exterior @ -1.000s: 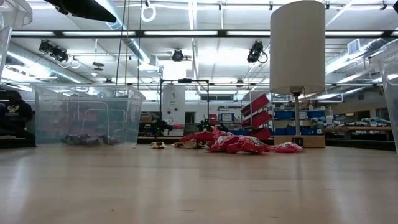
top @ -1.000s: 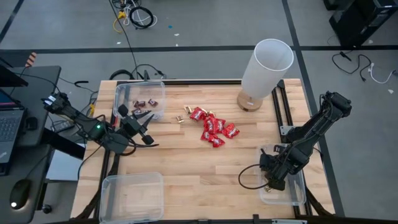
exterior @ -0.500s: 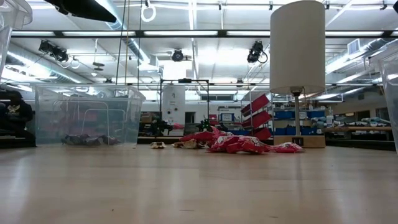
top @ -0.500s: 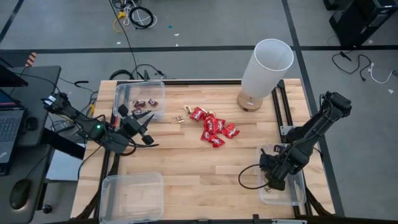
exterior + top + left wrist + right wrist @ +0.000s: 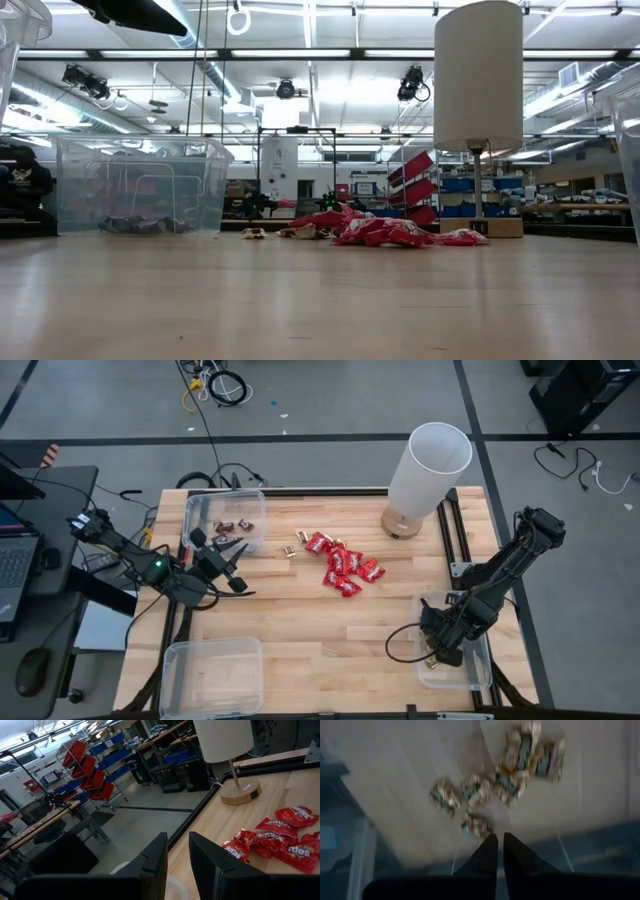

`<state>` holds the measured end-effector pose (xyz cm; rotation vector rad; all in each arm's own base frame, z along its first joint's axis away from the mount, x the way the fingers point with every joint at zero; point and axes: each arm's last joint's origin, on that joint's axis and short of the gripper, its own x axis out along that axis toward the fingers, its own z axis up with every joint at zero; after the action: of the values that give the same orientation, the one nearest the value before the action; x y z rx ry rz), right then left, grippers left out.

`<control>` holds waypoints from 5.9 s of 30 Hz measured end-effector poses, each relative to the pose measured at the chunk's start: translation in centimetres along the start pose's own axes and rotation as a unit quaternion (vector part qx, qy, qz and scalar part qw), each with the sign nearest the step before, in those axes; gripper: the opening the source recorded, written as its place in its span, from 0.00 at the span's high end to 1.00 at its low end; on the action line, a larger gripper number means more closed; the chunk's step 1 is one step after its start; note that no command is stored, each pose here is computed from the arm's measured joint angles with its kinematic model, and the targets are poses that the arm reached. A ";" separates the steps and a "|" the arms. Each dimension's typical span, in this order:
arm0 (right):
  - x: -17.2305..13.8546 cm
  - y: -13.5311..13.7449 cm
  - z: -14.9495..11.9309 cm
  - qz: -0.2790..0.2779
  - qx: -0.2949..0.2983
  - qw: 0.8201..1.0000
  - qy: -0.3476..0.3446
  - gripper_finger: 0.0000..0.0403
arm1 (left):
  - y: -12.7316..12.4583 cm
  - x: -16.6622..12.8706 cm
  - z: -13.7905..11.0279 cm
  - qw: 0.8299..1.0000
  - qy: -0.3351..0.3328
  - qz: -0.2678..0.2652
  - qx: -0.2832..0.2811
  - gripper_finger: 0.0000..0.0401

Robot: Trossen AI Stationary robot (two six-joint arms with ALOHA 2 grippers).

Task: Sort candy
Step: Put the gold chocolate into the bottom right transparent bin

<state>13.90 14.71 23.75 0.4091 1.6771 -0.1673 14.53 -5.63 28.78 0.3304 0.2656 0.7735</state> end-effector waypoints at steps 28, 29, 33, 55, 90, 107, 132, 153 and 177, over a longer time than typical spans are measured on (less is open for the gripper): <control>-14.3 -0.6 5.0 -0.066 -0.003 0.910 -0.409 1.00 | -0.1 0.0 0.1 1.000 -0.001 -0.009 -0.007 0.79; -14.6 -0.7 5.6 -0.069 -0.009 0.902 -0.425 1.00 | -0.1 0.0 0.1 1.000 -0.001 -0.010 -0.008 0.79; -16.3 -1.3 8.3 -0.070 -0.028 0.866 -0.493 1.00 | -0.1 0.0 0.1 1.000 -0.001 -0.010 -0.009 0.79; -16.6 -4.5 23.4 -0.077 -0.073 0.780 -0.616 1.00 | -0.1 0.0 0.4 1.000 -0.006 -0.014 -0.027 0.79; 0.4 -10.8 35.7 -0.154 0.018 0.895 -0.418 1.00 | -0.1 0.0 0.7 0.999 -0.010 -0.009 -0.043 0.79; 2.2 -12.4 34.2 -0.164 0.080 0.934 -0.307 1.00 | -0.1 0.0 0.7 0.999 -0.010 -0.009 -0.043 0.79; -0.8 -9.6 35.4 -0.126 -0.099 0.906 -0.392 0.99 | -0.3 0.0 0.6 0.999 -0.008 -0.011 -0.034 0.79; 2.0 -11.0 35.9 -0.166 -0.191 0.913 -0.321 0.53 | -1.0 0.2 0.3 1.000 -0.002 -0.012 -0.011 0.79; 4.3 -11.2 36.7 -0.135 -0.107 0.933 -0.317 0.60 | -0.9 0.2 0.3 1.000 -0.002 -0.005 -0.013 0.79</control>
<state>43.47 -7.40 12.56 -0.0514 1.0868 -0.2838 15.38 -6.12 28.67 0.3063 0.2524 0.7652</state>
